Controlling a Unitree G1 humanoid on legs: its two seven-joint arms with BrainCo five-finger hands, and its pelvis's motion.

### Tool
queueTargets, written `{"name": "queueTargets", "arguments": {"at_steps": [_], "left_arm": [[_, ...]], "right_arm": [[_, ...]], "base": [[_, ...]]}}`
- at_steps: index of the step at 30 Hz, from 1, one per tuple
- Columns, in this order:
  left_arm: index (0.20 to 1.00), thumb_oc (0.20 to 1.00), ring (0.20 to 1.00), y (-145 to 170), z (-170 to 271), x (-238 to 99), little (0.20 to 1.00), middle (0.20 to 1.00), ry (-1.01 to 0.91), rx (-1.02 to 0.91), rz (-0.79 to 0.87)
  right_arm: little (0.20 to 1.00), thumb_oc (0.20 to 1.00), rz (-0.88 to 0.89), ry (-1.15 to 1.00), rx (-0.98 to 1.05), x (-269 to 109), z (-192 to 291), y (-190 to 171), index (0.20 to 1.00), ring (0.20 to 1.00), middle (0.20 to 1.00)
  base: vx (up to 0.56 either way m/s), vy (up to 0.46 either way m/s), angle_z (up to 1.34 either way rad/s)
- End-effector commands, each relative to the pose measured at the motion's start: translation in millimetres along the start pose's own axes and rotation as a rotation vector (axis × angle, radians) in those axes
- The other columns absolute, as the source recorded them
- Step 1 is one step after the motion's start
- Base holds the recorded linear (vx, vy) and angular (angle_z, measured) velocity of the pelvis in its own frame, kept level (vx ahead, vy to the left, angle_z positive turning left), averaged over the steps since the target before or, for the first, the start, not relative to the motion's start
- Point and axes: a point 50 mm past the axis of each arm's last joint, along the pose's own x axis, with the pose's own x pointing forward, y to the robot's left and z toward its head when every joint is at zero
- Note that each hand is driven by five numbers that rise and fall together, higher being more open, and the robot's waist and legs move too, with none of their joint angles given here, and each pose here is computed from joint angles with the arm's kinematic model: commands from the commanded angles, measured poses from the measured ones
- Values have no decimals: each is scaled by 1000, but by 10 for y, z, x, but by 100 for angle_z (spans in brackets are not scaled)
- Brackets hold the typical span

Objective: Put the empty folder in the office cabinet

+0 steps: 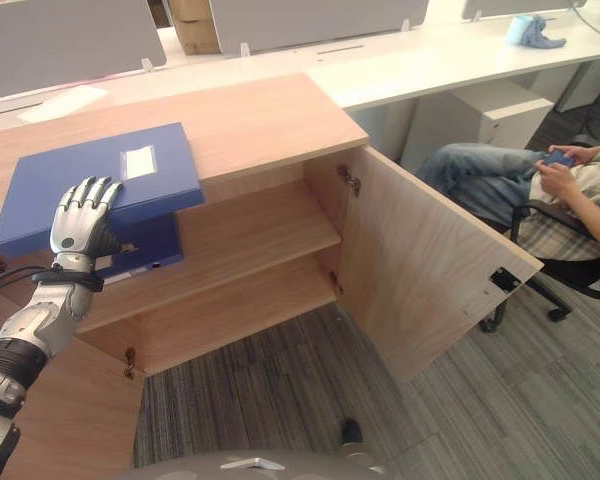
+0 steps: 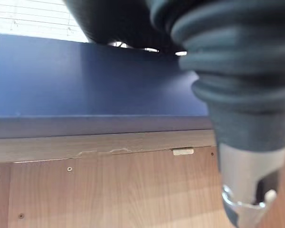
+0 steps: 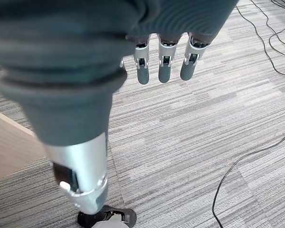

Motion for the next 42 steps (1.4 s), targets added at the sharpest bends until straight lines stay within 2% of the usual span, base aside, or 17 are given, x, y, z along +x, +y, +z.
{"name": "queueTargets", "arguments": {"at_steps": [1,18,23,24,25,42], "left_arm": [[1000,1000,1000,524,-139,275,1000,1000,32,55,163],[1000,1000,1000,756,-58,402,1000,1000,-25,116,224],[1000,1000,1000,917,10,505,1000,1000,-64,175,251],[313,313,313,946,35,528,313,313,-73,179,258],[200,200,200,970,52,541,200,200,-81,184,260],[200,200,200,1079,107,584,200,200,-105,164,282]], "right_arm": [[1000,1000,-52,-41,9,14,212,-130,1000,1000,1000],[1000,1000,-75,-37,1,18,221,-197,1000,1000,1000],[1000,1000,-91,-47,-5,18,266,-235,1000,1000,1000],[1000,1000,-94,-50,0,18,279,-240,1000,1000,1000],[1000,1000,-98,-51,12,18,283,-251,1000,1000,1000],[1000,1000,-90,-42,48,20,236,-260,1000,1000,1000]], "base": [[0,0,0],[0,0,0],[-30,-1,0],[-75,0,0],[-49,0,1],[-2,0,0]]}}
